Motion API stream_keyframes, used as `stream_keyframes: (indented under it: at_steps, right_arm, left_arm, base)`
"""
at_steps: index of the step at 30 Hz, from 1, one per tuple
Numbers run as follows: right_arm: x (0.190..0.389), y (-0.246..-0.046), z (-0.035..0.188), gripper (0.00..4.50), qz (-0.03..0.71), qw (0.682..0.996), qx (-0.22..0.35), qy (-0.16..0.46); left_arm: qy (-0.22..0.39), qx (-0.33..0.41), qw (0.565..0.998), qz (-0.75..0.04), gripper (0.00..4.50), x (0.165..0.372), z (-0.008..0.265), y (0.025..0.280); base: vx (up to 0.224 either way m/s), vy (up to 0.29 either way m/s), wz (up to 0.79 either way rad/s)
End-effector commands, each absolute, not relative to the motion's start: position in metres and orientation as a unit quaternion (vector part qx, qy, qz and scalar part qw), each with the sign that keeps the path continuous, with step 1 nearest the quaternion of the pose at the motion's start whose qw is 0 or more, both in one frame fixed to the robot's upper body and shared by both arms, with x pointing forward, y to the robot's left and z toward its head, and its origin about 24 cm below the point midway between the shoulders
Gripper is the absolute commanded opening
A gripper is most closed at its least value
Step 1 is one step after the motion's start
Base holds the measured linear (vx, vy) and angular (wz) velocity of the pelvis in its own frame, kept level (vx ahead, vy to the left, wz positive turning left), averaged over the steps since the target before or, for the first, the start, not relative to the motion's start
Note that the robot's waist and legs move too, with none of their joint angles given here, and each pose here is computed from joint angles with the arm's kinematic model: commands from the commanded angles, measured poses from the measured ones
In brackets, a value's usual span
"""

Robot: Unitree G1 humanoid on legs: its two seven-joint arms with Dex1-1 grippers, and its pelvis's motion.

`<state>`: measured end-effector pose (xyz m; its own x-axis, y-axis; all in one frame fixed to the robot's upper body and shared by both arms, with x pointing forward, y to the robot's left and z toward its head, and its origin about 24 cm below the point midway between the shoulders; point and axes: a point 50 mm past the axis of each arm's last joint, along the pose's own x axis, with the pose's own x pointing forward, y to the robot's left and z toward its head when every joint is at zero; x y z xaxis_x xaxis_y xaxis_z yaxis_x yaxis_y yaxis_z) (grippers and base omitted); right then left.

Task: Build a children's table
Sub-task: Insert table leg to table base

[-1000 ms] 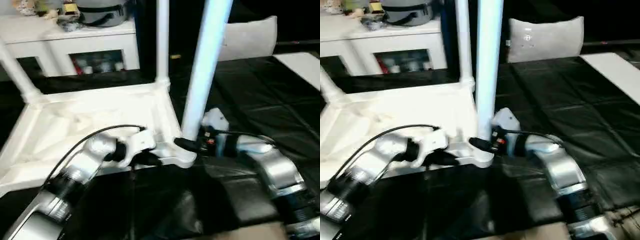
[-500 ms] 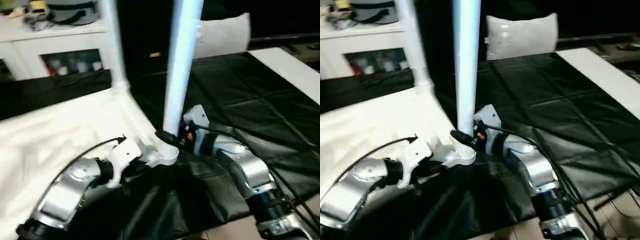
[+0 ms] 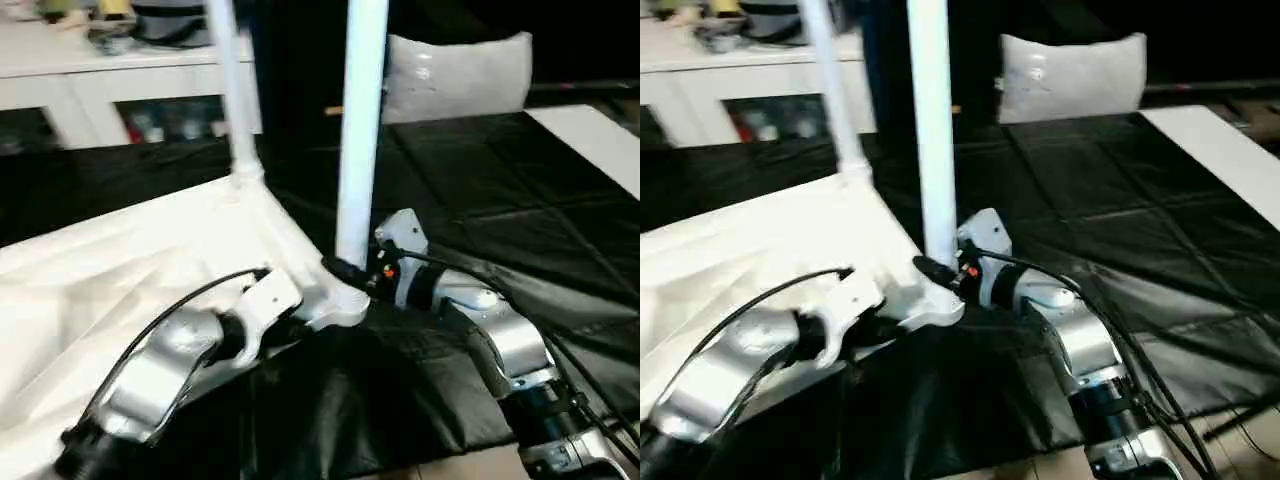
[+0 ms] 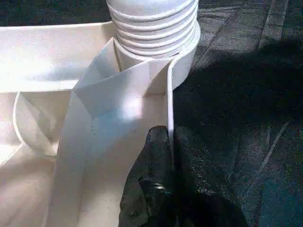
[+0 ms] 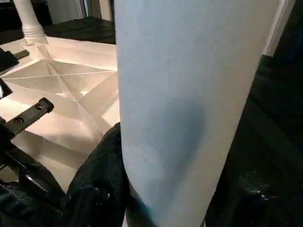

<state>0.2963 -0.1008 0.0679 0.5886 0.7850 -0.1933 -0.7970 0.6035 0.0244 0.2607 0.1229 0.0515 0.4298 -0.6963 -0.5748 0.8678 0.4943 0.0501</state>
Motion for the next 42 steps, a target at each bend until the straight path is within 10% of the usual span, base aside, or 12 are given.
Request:
stream_keyframes:
  at_steps: [1,26,42]
  right_arm:
    - [0.271,-0.125,0.007,1.86,0.414,0.875,-0.044,0.247]
    - [0.268,-0.155,0.004,1.86,0.413,0.865,-0.044,0.283]
    - [0.285,-0.145,0.013,3.60,0.427,0.864,-0.062,0.259]
  left_arm:
    - [0.184,0.201,0.853,-0.445,0.00,0.278,0.080,0.128]
    - [0.164,0.216,0.797,-0.540,0.00,0.273,0.077,0.121]
    - [0.166,0.226,0.792,-0.542,0.00,0.275,0.076,0.122]
  base:
    - [0.000,0.000,0.00]
    - [0.000,0.000,0.00]
    - [0.000,0.000,0.00]
